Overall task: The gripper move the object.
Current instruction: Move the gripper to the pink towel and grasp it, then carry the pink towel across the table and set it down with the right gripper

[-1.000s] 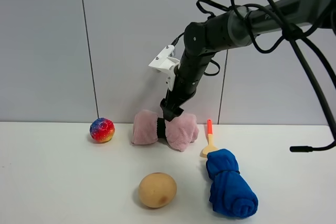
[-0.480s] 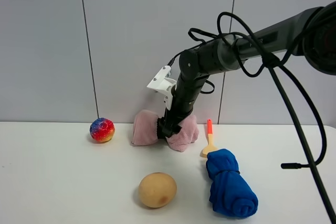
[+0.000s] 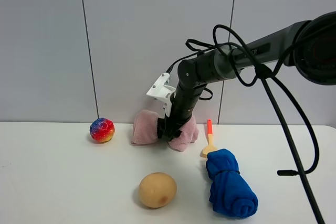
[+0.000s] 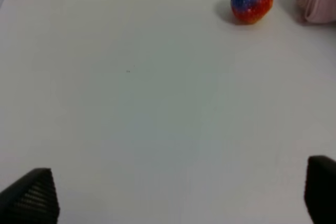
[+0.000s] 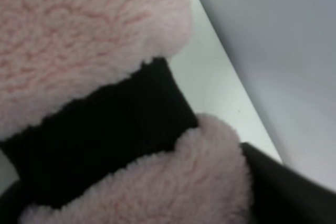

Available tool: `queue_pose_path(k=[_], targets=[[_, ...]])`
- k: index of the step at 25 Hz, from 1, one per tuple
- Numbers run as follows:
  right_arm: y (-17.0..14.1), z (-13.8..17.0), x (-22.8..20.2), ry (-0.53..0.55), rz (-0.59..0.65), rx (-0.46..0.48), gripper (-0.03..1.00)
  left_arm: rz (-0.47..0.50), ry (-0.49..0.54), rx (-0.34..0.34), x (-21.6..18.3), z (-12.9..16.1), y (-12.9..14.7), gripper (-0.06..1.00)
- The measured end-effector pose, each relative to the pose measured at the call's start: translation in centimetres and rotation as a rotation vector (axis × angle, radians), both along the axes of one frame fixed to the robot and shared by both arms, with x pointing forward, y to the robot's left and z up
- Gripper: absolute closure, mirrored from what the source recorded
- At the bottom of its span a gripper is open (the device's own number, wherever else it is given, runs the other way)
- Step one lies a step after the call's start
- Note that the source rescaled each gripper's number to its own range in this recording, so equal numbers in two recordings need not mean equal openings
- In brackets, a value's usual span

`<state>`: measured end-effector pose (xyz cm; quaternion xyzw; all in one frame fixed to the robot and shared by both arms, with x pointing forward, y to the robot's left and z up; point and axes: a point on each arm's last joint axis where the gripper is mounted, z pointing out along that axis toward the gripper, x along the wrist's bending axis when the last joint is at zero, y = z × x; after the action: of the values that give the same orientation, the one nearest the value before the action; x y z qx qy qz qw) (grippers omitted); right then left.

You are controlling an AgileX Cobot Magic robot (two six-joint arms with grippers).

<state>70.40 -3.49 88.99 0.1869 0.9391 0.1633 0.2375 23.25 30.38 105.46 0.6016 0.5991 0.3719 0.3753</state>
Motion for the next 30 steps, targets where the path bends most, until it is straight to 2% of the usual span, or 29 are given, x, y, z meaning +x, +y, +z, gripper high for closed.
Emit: queue_pose_path(k=[1,2,3,7,10,13,16,19,22,25,28,30], targets=[[0.0,0.0,0.0,0.000,0.000,0.000,0.63,0.000,0.000,0.000,0.0,0.0,0.0,-0.06],[0.0,0.0,0.0,0.004,-0.001,-0.002,0.86,0.000,0.000,0.000,0.0,0.0,0.0,-0.06],[0.1,0.0,-0.1,0.009,0.001,-0.005,0.97,0.000,0.000,0.000,0.0,0.0,0.0,-0.06],[0.5,0.7,-0.8,0.034,0.010,-0.025,0.97,0.000,0.000,0.000,0.0,0.0,0.0,-0.06],[1.1,3.1,-2.0,0.057,0.024,-0.041,0.97,0.000,0.000,0.000,0.0,0.0,0.0,-0.06],[2.0,8.1,-4.0,0.040,0.048,-0.027,0.97,0.000,0.000,0.000,0.0,0.0,0.0,-0.06],[3.0,14.2,-6.5,-0.031,0.097,0.034,0.97,0.000,0.000,0.000,0.0,0.0,0.0,-0.06],[4.2,19.1,-9.5,-0.163,0.306,-0.001,0.97,0.000,0.000,0.000,0.0,0.0,0.0,-0.06],[5.8,21.6,-12.2,-0.306,0.623,-0.132,0.97,0.000,0.000,0.000,0.0,0.0,0.0,-0.06],[7.4,21.8,-13.7,-0.445,0.948,-0.290,0.97,0.000,0.000,0.000,0.0,0.0,0.0,-0.06],[9.2,20.8,-14.6,-0.537,1.168,-0.366,0.97,0.000,0.000,0.000,0.0,0.0,0.0,-0.06],[10.4,19.4,-14.6,-0.565,1.254,-0.391,0.97,0.000,0.000,0.000,0.0,0.0,0.0,-0.06]])
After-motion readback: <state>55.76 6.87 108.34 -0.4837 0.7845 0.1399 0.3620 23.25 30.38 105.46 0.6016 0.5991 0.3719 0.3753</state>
